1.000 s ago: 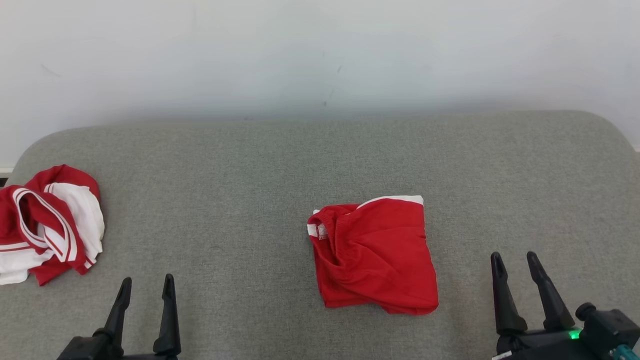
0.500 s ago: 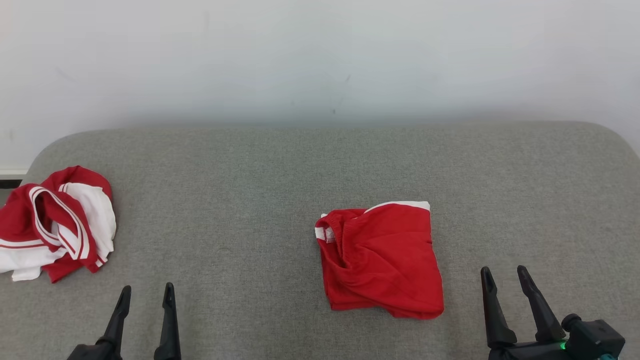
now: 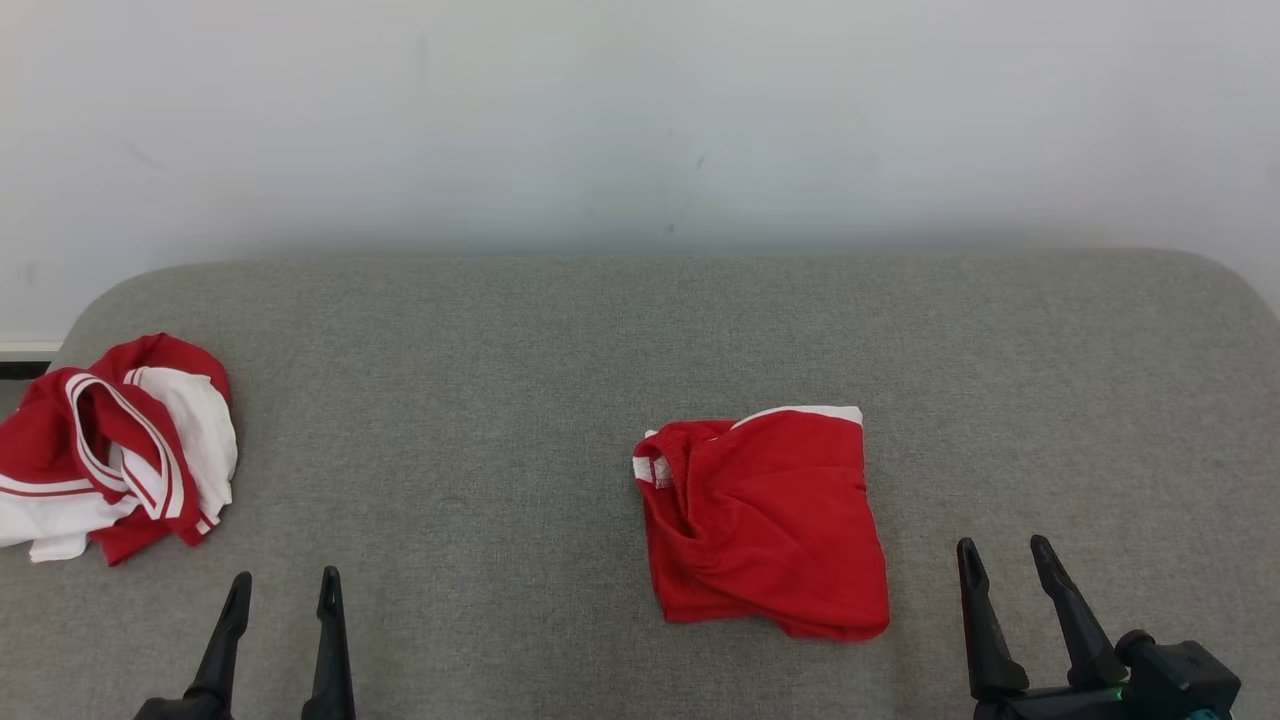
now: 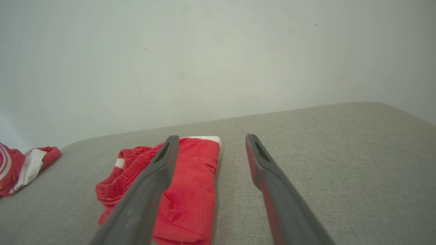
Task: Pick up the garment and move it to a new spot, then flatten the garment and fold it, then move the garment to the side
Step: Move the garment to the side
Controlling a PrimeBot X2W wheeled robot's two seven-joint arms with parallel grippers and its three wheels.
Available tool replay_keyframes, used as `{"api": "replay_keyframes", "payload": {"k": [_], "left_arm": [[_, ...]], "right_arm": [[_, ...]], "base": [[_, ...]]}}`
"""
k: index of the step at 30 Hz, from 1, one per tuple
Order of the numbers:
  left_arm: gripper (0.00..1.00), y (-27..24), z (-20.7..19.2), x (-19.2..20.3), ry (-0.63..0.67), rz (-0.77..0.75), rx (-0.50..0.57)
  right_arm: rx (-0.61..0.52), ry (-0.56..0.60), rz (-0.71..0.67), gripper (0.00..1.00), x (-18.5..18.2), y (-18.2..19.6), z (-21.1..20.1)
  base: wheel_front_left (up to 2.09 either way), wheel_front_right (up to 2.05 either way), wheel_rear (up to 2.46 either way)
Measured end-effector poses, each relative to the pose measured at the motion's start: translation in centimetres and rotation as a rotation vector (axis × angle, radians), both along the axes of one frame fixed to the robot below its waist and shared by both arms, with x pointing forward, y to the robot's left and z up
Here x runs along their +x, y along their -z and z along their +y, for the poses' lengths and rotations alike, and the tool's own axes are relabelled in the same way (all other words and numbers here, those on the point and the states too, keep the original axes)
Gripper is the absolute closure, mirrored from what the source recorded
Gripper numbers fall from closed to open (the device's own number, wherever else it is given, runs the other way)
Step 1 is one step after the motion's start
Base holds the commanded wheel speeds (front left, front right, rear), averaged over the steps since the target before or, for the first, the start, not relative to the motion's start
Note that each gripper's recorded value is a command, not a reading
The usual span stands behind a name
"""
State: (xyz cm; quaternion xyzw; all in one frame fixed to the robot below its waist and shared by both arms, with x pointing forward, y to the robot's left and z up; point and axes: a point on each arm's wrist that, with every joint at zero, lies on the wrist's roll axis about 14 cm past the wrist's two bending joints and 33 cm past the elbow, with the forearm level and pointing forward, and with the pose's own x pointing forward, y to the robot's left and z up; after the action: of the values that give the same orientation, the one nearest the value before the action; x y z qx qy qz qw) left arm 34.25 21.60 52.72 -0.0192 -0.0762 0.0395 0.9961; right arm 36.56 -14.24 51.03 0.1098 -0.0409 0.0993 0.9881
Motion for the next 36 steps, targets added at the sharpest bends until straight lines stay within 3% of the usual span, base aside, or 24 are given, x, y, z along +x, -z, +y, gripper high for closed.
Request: {"api": "replay_keyframes", "payload": {"k": [26, 36], "left_arm": [[0.00, 0.1, 0.2, -0.7, -0.014, 0.003, 0.012], [0.00, 0.7, 0.1, -0.3, -0.018, 0.024, -0.002]], "right_arm": [[-0.012, -0.016, 0.037, 0.00, 0.1, 1.2, 0.4], [-0.082, -0.106, 0.107, 0.00, 4.0, 2.5, 2.2]], "base": [[0.00, 0.00, 0.00], [0.00, 0.00, 0.00]]}}
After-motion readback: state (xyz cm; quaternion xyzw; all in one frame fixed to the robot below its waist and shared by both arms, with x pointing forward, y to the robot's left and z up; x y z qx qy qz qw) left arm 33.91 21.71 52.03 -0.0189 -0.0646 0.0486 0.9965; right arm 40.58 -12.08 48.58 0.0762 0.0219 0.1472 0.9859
